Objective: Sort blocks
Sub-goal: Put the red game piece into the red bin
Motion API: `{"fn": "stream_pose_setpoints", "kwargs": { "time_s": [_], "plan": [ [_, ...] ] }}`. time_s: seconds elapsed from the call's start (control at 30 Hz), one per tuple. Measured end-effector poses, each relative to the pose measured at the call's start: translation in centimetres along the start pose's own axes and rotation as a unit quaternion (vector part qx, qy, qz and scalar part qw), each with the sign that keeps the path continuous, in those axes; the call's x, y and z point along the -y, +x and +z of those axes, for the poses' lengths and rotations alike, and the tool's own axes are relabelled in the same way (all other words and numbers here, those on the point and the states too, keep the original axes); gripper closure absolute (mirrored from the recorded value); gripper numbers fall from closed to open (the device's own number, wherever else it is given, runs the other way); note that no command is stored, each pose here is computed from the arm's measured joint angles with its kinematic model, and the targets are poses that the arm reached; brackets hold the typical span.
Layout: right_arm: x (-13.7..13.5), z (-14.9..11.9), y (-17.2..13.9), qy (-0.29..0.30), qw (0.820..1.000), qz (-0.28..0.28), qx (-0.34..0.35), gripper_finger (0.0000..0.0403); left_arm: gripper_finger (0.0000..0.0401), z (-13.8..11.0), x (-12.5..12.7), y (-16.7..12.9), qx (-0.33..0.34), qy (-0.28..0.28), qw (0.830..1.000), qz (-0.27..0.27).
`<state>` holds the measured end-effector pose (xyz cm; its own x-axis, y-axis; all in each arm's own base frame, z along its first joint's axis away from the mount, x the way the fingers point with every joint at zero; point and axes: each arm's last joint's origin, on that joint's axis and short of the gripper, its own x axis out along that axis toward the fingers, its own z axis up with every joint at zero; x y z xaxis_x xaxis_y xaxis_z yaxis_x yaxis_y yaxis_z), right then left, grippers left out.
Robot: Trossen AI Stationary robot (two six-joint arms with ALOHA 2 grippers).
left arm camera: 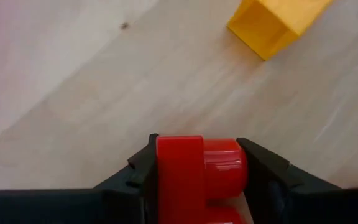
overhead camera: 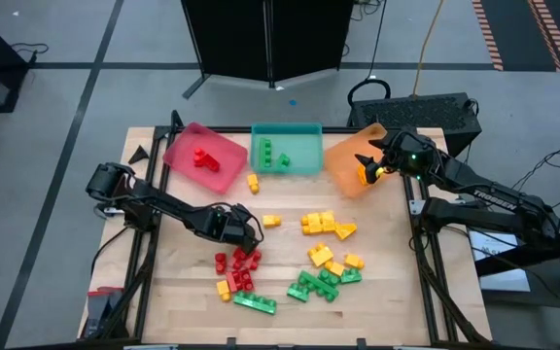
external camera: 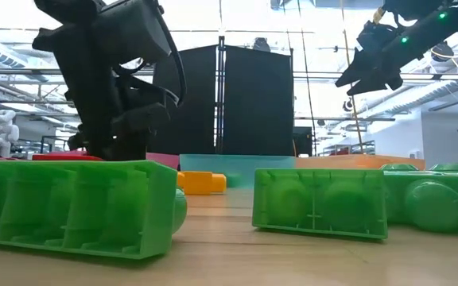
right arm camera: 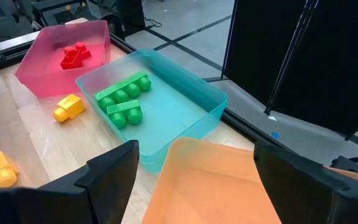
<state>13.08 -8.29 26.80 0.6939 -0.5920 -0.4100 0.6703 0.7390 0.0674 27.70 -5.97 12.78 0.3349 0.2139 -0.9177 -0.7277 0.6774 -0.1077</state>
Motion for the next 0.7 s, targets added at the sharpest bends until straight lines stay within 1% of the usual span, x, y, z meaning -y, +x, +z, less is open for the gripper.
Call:
{"fn": "stream_pose_setpoints", "kwargs": {
  "time_s": [0.2,0.3,0.4,0.5,0.6,0.63,0.7],
  "plan": [
    [0.0,0.0,0.0,-0.002,1.000,0.000,0.000,0.0088,0.0233,1.1,0.9,-1.4,-0.003,-0.007,1.000,-0.024],
    [0.0,0.0,0.0,-0.002,1.000,0.000,0.000,0.0088,0.0233,1.8,0.9,-2.2,0.002,-0.009,1.000,-0.013],
    [0.0,0.0,0.0,-0.004,1.000,0.000,0.001,0.0088,0.0233,3.0,0.9,-3.5,0.015,-0.016,1.000,-0.002],
    [0.0,0.0,0.0,-0.004,1.000,0.000,0.002,0.0088,0.0233,4.6,0.3,-4.8,0.054,-0.032,0.998,0.019],
    [0.0,0.1,0.0,-0.004,1.000,0.000,0.003,0.0088,0.0233,6.6,-0.7,-5.8,0.107,-0.028,0.993,0.043],
    [0.0,0.1,0.0,-0.004,1.000,0.000,0.003,0.0088,0.0233,7.3,-1.1,-6.2,0.125,-0.030,0.990,0.049],
    [0.0,0.1,0.0,-0.003,1.000,0.000,0.005,0.0088,0.0233,8.7,-2.4,-6.5,0.146,-0.030,0.986,0.078]
  ]
}}
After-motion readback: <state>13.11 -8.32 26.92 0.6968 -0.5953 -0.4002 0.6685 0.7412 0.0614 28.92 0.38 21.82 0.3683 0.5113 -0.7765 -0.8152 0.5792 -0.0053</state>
